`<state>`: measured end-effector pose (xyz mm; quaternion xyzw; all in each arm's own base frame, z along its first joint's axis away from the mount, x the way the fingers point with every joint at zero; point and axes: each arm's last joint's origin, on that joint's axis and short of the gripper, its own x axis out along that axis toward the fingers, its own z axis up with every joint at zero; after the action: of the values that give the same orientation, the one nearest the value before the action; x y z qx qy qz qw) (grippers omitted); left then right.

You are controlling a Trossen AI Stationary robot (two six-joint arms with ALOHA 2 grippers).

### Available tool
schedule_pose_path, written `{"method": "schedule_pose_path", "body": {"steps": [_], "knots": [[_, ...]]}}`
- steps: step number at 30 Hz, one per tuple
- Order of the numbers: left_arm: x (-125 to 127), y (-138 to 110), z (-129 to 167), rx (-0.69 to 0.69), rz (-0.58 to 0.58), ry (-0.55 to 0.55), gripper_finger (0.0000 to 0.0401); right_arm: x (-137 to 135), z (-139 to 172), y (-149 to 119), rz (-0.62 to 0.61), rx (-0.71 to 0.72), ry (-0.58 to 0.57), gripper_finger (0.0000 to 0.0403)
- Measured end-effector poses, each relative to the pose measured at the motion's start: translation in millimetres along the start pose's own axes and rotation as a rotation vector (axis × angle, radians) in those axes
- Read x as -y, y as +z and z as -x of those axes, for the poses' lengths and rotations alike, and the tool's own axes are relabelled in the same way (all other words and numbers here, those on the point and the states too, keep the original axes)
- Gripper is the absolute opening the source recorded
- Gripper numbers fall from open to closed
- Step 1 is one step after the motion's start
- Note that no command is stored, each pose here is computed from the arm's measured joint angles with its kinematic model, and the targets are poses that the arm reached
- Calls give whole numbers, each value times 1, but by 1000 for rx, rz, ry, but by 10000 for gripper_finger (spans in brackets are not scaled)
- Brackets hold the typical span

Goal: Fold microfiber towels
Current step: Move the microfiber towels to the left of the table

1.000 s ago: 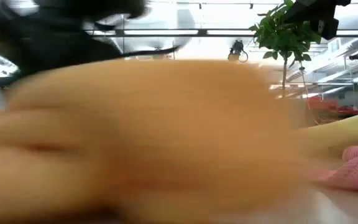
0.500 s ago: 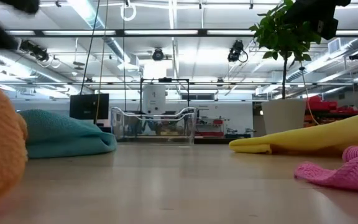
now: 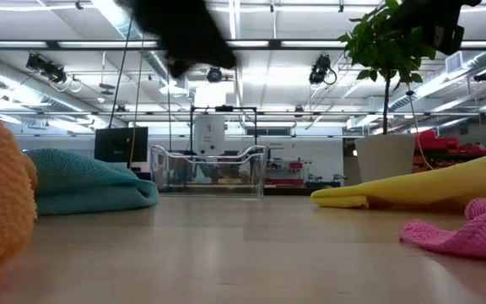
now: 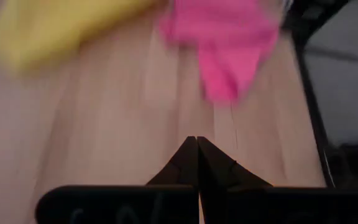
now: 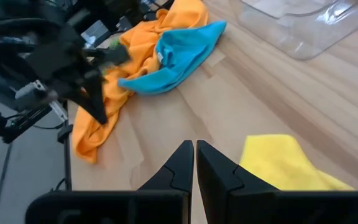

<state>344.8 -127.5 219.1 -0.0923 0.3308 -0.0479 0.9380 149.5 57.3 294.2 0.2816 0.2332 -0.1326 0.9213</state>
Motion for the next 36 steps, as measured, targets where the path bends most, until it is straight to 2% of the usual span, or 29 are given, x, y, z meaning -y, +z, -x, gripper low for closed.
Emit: {"method": "schedule_pose_path", "body": {"steps": [3,5,9,14,19,23,30,33,36], "knots": [[-9,5,-34,123,-120,-123,25,0,0,0,-9,-1,-1,27],[-11,2,-51,170,-184,-160,48,0,0,0,-9,-2,0,27],[-9,-6,-83,136,-312,-172,117,0,0,0,5,-11,4,27],[5,5,-113,150,-401,-301,211,2,0,-2,31,-24,-11,27],[7,6,-138,72,-414,-375,258,3,0,-3,37,-34,-21,27],[9,1,-156,50,-459,-378,256,4,0,-4,45,-49,-29,27],[12,-14,-175,-33,-456,-373,220,5,0,-5,68,-56,-37,27],[11,-15,-176,-41,-455,-366,187,5,0,-5,79,-56,-36,27],[10,-16,-176,-52,-451,-353,128,5,0,-5,80,-57,-37,27]]}}
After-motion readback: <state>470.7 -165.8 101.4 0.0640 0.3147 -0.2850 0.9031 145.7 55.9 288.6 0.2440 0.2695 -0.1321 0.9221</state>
